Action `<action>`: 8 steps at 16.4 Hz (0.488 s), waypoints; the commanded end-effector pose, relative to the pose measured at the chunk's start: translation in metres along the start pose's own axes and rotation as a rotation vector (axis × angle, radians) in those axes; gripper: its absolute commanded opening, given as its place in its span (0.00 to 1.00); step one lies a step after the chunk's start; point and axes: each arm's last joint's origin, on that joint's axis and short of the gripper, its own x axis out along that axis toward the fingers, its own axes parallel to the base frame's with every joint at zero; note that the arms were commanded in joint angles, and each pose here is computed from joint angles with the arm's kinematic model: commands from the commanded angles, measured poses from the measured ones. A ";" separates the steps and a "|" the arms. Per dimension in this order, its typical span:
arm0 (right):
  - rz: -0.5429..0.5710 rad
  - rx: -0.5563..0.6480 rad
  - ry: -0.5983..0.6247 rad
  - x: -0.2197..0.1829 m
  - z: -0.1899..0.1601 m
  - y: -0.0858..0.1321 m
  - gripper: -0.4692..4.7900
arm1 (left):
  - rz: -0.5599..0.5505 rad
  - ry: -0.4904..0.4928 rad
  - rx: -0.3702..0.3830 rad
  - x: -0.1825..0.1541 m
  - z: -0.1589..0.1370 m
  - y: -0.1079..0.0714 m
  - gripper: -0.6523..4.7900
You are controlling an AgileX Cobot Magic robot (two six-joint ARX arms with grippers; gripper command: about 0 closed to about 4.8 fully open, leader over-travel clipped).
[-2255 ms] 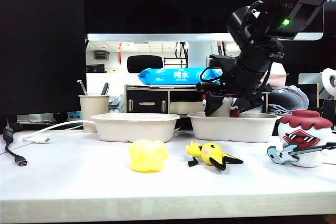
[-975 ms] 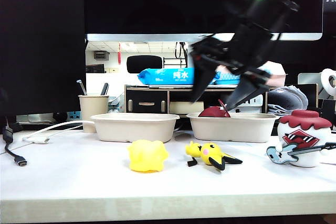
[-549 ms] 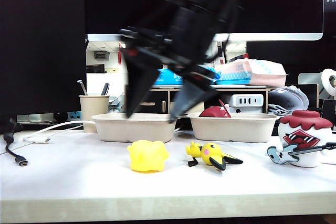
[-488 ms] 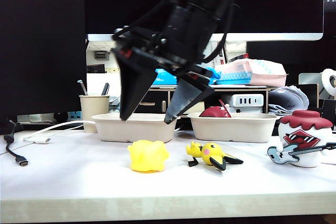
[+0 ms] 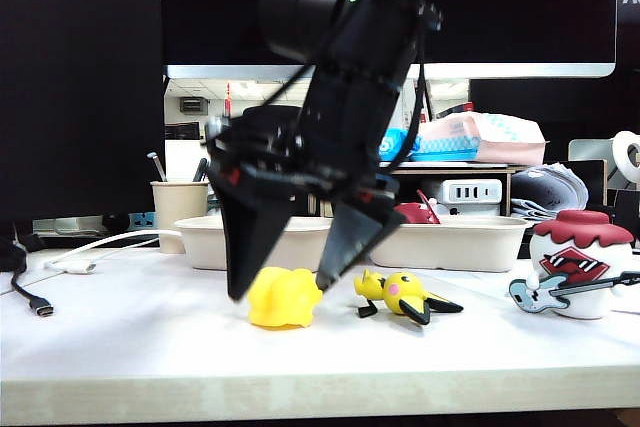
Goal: Put the dolls with similar colors into the same paper box, while dolls with different colors go into separate paper boxes.
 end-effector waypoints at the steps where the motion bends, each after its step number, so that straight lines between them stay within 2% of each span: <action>1: 0.004 0.000 0.014 0.005 -0.001 0.002 0.98 | -0.003 -0.009 0.004 0.000 0.001 0.000 0.11; 2: 0.004 0.001 0.015 0.006 -0.001 0.002 0.98 | -0.003 -0.009 0.004 0.000 0.001 0.000 0.11; 3: 0.004 0.002 0.013 0.007 0.000 0.002 0.89 | -0.003 -0.009 0.004 0.000 0.001 0.000 0.11; 5: 0.001 0.002 0.007 0.007 0.000 0.001 0.80 | -0.003 -0.010 0.004 0.000 0.001 0.000 0.11; 7: 0.000 0.003 0.004 0.007 0.001 0.001 0.79 | -0.003 -0.010 0.004 0.000 0.001 0.000 0.11; 8: 0.000 0.002 -0.002 0.007 0.001 0.001 0.75 | -0.003 -0.011 0.004 0.000 0.001 0.000 0.11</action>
